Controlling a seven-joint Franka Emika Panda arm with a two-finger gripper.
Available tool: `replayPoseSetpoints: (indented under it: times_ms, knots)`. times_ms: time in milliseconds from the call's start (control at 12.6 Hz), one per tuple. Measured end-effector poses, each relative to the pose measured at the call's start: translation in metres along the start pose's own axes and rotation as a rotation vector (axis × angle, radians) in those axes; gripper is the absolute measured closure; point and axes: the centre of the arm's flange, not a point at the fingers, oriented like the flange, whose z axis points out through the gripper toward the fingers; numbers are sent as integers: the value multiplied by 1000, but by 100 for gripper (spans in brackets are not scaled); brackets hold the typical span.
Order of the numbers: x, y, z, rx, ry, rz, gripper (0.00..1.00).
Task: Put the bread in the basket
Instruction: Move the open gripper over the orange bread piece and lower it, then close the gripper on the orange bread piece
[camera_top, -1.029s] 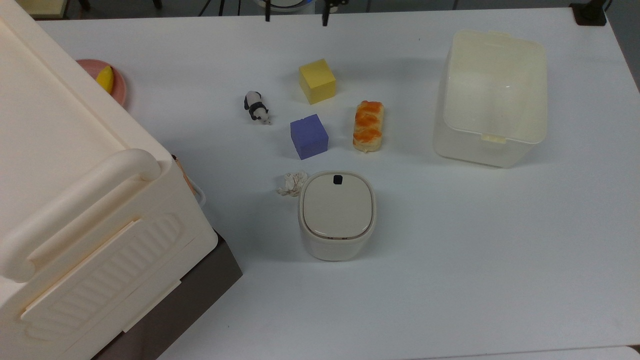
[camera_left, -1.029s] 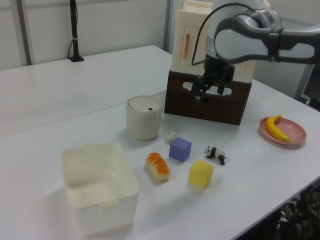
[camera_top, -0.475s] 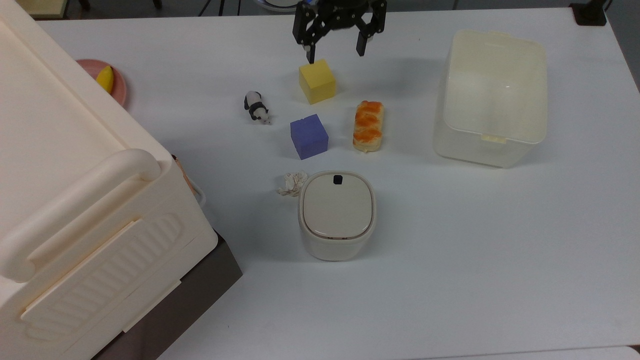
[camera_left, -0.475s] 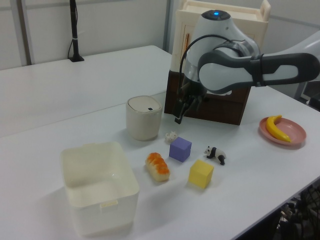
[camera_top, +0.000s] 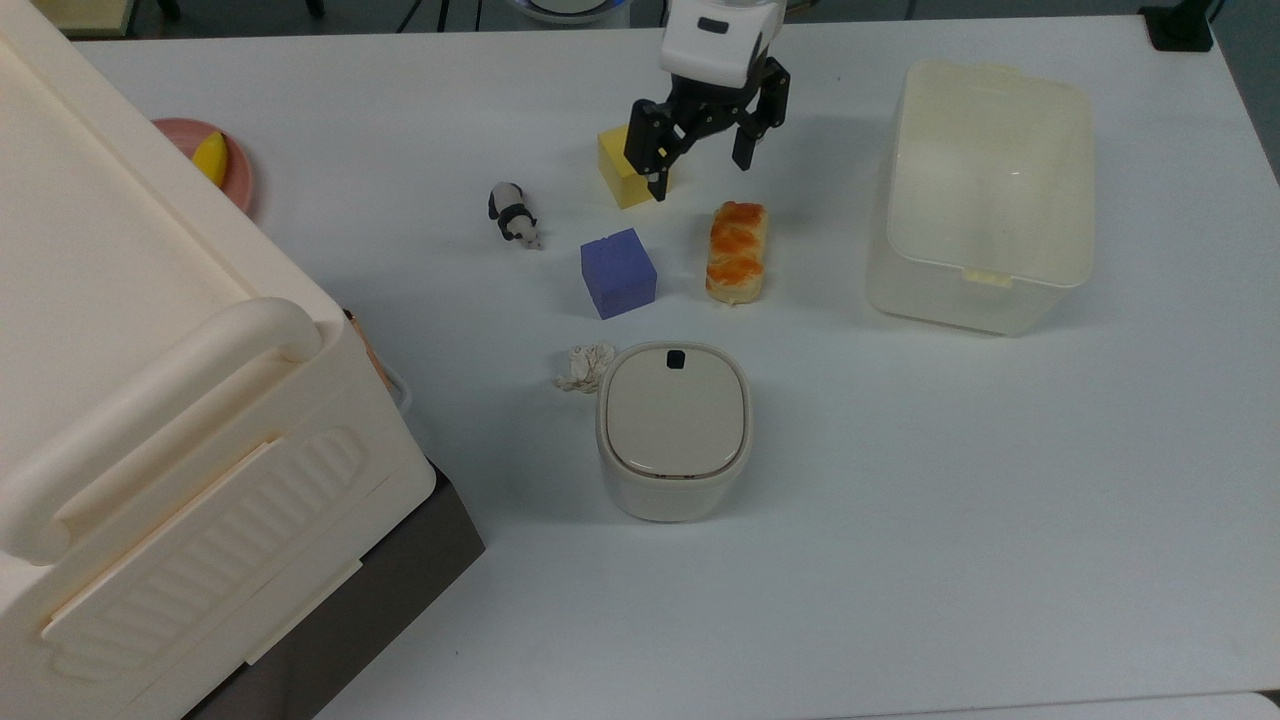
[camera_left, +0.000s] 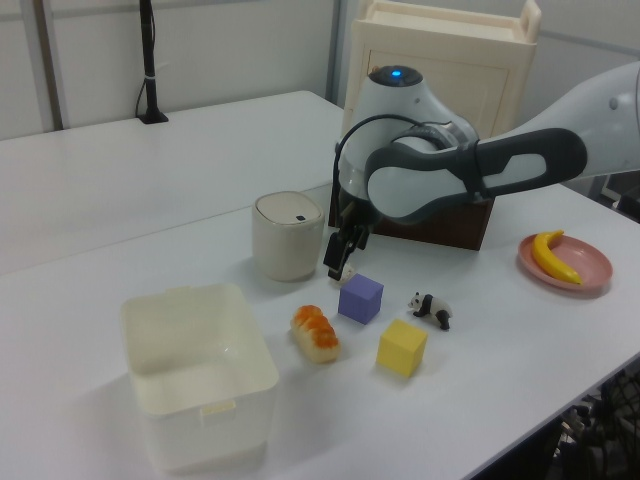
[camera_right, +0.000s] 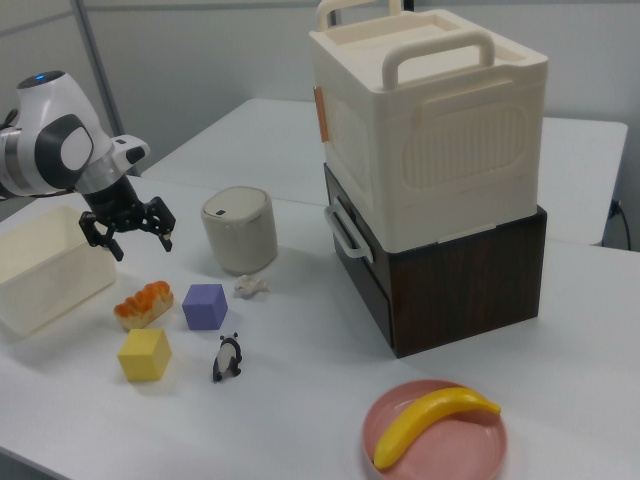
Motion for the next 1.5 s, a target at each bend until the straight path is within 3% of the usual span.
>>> replayPoseSetpoints:
  times_ms: [317, 554, 792, 1188, 1504]
  knots:
    - [8, -42, 21, 25, -32, -112, 0]
    - [11, -51, 45, 40, -67, -123, 0]
    - [20, -52, 65, 45, -39, 12, 0]
    - [23, -49, 86, 52, -64, 69, 0]
    - [22, -45, 93, 48, -79, 220, 0]
